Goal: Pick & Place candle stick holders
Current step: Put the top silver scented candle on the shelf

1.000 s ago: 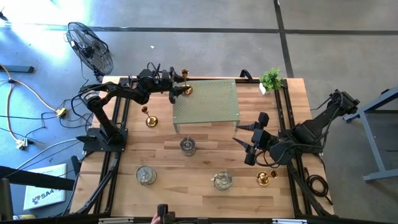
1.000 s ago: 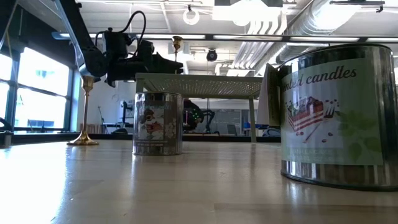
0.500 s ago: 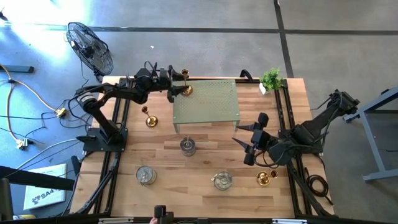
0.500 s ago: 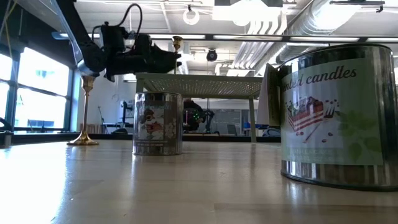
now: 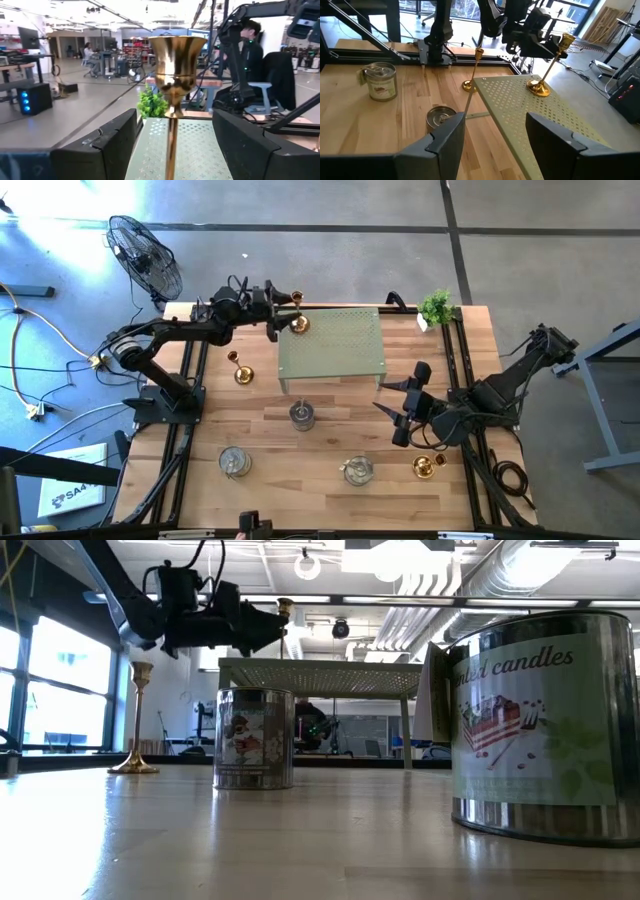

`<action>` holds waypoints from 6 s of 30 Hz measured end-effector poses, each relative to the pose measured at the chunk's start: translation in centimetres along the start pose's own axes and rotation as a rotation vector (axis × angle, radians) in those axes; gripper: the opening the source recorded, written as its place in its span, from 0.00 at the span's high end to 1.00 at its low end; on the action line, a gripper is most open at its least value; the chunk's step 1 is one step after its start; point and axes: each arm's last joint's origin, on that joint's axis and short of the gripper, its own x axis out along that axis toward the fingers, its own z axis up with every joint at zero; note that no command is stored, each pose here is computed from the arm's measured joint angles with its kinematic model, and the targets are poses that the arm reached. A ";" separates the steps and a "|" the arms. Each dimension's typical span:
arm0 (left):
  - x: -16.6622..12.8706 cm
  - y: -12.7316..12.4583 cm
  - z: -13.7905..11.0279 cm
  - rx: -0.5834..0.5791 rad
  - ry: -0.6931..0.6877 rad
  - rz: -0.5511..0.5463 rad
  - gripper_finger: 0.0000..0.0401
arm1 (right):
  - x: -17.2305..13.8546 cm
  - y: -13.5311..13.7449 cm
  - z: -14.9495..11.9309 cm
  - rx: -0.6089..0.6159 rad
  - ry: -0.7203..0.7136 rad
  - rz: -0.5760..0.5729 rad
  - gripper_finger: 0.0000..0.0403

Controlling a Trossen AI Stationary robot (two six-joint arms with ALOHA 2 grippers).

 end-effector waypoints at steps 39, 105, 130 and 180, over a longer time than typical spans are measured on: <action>3.0 0.7 7.2 0.022 -0.147 -0.290 0.36 | 0.0 0.0 0.0 -0.010 0.000 0.000 0.49; -6.5 -12.3 14.5 -0.126 0.383 -0.443 0.36 | 0.4 -0.5 0.1 0.098 -0.021 -0.098 0.49; -5.6 -15.9 14.3 0.135 0.430 -0.225 0.36 | 1.9 1.3 -0.7 0.080 0.019 -0.069 0.49; -6.0 -15.5 13.5 0.202 0.562 0.059 0.05 | 1.9 1.5 -0.6 0.100 0.020 -0.028 0.49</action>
